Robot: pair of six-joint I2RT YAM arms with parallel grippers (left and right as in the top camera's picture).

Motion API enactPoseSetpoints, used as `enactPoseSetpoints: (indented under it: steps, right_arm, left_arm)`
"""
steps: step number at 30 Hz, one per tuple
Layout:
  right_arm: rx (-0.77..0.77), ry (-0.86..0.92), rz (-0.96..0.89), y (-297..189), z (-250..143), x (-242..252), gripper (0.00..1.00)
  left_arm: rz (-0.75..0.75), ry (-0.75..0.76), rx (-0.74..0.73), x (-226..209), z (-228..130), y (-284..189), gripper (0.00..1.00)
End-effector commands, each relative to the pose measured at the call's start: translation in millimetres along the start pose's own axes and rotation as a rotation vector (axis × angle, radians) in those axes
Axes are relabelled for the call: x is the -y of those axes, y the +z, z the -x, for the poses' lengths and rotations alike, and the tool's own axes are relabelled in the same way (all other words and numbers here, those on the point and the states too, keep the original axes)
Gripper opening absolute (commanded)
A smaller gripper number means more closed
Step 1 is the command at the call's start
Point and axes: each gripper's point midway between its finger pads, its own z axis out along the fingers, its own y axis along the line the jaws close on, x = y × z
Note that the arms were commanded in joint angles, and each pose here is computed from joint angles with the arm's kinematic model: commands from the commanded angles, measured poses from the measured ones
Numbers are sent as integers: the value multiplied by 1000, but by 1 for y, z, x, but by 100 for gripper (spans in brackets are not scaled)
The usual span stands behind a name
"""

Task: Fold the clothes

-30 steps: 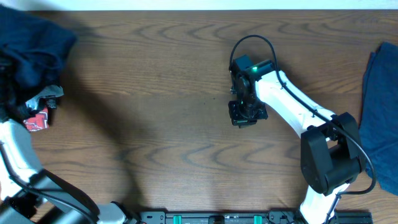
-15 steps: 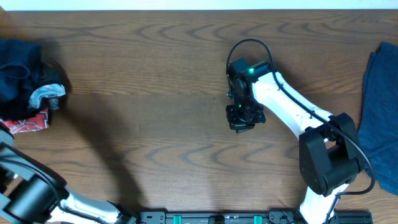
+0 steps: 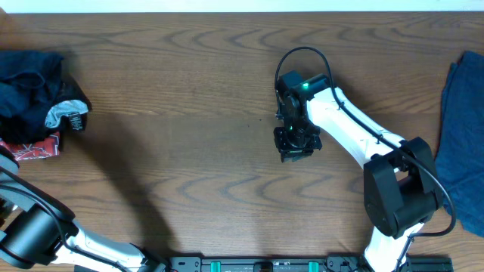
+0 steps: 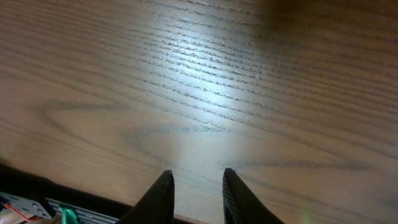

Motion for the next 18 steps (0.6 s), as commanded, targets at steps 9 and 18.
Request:
enactPoseSetpoints:
  steps: [9,18]
  right_arm:
    - [18,-9,17,-6,1,-6,39]
    - [9,-27,30,-6,-1,-8,26]
  left_arm:
    - [-205,-42,118,110,29,-41,98]
    - [-77,-50,162,107,34,-66,98]
